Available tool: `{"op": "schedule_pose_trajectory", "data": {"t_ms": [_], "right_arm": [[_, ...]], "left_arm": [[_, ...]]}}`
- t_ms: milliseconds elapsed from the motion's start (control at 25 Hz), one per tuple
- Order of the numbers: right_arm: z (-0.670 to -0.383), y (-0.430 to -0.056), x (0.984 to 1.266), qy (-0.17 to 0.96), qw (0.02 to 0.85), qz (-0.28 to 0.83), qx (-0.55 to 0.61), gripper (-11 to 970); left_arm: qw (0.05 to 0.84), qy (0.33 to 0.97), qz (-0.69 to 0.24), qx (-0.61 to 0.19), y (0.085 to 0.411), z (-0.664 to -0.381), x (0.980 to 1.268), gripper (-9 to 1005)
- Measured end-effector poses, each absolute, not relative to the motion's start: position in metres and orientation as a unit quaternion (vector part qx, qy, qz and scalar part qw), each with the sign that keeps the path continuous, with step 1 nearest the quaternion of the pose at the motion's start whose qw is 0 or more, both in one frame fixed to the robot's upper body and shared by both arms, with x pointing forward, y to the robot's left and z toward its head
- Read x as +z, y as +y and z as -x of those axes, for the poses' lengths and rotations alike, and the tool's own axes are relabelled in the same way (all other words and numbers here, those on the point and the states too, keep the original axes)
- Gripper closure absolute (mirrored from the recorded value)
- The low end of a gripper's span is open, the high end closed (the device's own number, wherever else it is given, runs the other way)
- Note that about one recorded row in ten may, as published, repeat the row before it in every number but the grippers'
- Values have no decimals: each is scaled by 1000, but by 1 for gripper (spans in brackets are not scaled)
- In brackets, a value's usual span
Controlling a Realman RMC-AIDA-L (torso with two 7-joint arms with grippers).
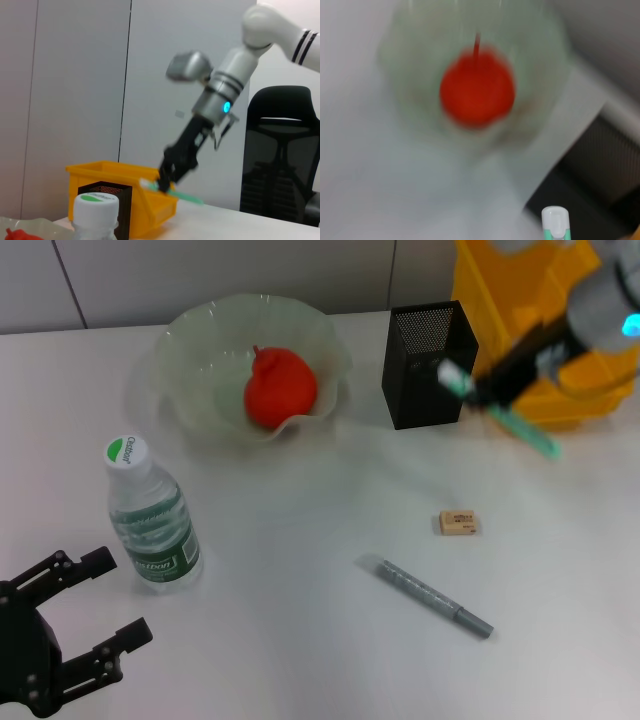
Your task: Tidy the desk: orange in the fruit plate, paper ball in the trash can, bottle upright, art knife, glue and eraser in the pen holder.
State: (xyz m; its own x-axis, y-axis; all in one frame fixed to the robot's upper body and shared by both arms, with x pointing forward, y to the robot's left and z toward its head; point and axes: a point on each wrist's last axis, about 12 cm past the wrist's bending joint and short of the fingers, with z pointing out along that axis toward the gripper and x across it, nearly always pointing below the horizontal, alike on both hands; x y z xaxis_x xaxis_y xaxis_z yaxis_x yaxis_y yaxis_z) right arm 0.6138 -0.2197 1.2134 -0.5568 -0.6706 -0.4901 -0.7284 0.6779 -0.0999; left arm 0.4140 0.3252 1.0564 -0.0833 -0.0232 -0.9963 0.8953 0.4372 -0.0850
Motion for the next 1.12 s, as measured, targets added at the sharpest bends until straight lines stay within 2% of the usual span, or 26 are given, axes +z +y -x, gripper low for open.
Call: {"op": "schedule_pose_trajectory", "data": {"t_ms": [120,360,680,1120], "right_arm": [[-608,-220,1248,854,331,398,49,772],[-611,-222,1259,812,424,395,68,761],[-626,-232,1226,747,530,387,110,746],[-637,-241,1185,720,562,396,96,726]], "left_arm": [[579,620,-351,-397,325,-413,1056,211],[579,621,-349,-396,325,-414,1056,211],[581,622,-346,-395,325,-415,1056,211],[586,622,-338,-395,324,-417,1057,211]]}}
